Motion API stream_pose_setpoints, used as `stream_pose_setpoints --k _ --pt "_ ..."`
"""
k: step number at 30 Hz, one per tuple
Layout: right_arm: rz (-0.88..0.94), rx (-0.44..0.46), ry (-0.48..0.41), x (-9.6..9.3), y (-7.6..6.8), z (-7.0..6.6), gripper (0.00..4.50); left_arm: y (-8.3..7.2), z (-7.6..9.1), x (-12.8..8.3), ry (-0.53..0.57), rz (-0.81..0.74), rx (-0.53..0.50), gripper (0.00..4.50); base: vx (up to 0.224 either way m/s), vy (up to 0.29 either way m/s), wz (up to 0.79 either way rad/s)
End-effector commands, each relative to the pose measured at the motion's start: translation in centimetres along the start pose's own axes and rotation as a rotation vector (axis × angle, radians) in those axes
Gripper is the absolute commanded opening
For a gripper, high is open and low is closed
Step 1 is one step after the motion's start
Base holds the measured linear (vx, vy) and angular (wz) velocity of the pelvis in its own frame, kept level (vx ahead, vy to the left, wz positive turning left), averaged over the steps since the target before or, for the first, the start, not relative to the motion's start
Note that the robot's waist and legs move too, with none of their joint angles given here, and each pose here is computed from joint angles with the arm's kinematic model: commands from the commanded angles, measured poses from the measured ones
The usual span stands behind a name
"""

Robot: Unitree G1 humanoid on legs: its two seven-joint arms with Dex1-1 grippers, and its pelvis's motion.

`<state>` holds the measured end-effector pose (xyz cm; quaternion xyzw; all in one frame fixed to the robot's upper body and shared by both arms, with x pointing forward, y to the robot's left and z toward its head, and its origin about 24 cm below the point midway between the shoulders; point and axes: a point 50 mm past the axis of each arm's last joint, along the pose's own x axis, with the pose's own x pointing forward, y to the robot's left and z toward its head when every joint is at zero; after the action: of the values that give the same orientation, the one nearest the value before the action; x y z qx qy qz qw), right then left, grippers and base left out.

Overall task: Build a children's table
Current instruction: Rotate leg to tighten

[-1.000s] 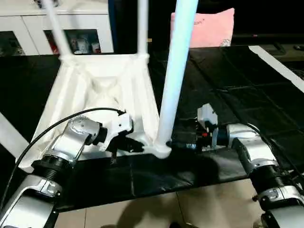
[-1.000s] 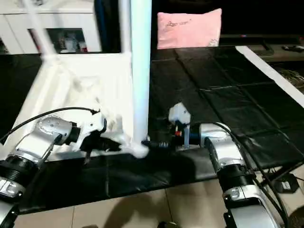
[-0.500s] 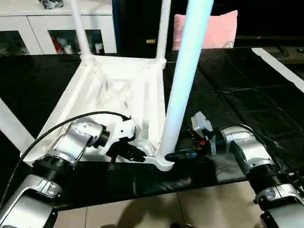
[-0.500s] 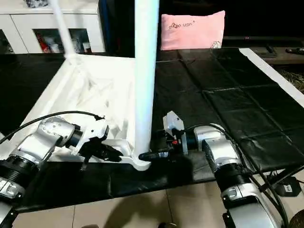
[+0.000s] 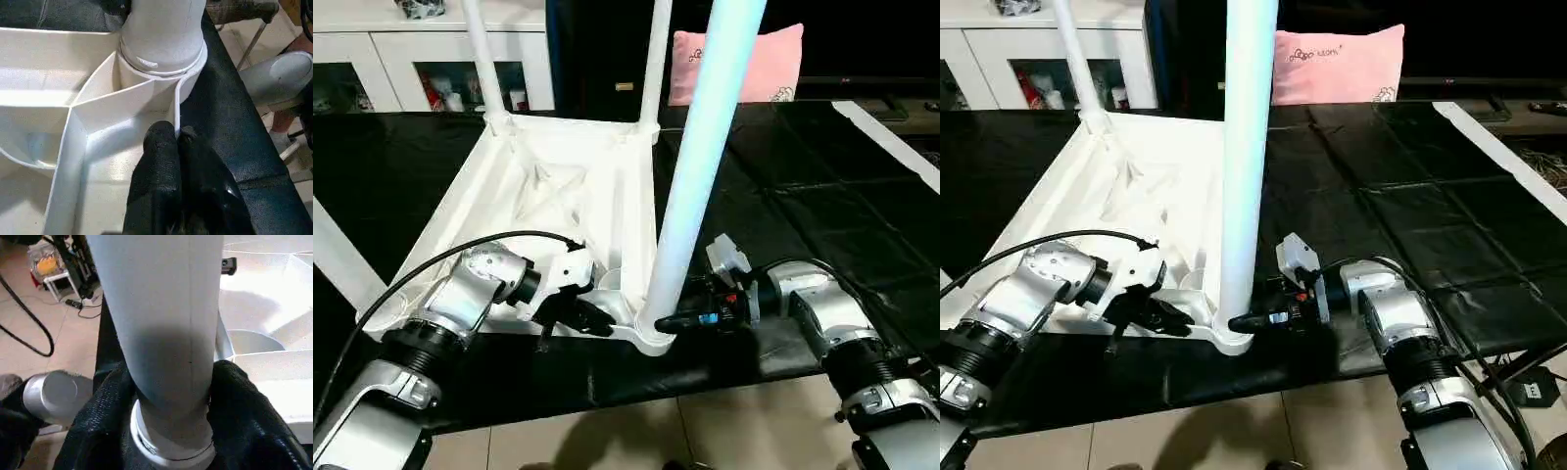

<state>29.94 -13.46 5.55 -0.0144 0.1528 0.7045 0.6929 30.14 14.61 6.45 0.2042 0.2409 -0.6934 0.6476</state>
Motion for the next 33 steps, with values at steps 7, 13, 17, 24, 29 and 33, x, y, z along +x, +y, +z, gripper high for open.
stream_pose_setpoints --k 7,13,17,24,29,33 --pt "-0.227 0.09 -0.027 2.8 -1.3 -0.5 1.96 1.3 1.0 1.8 -0.045 0.195 -0.11 0.0 0.0 0.0 0.0" --pt "-0.505 0.181 -0.052 6.3 -3.3 0.1 1.95 2.1 2.8 3.6 -0.127 0.337 -0.213 0.0 -0.06 0.022 -0.19" --pt "-0.647 0.274 -0.119 9.0 -4.1 1.4 1.94 3.9 4.5 4.7 -0.212 0.575 -0.316 0.0 -0.035 -0.035 -0.09" --pt "-0.747 0.274 -0.098 10.5 -4.4 1.5 1.94 4.6 5.7 5.4 -0.211 0.692 -0.315 0.0 0.031 0.026 -0.16" --pt "-0.76 0.271 -0.126 9.7 -4.6 1.5 2.5 4.8 5.0 4.8 -0.179 0.727 -0.314 0.0 0.0 0.0 0.0" --pt "-0.776 0.25 -0.139 8.5 -4.8 1.3 2.89 4.9 4.3 4.2 -0.15 0.739 -0.307 0.0 0.0 0.0 0.0"
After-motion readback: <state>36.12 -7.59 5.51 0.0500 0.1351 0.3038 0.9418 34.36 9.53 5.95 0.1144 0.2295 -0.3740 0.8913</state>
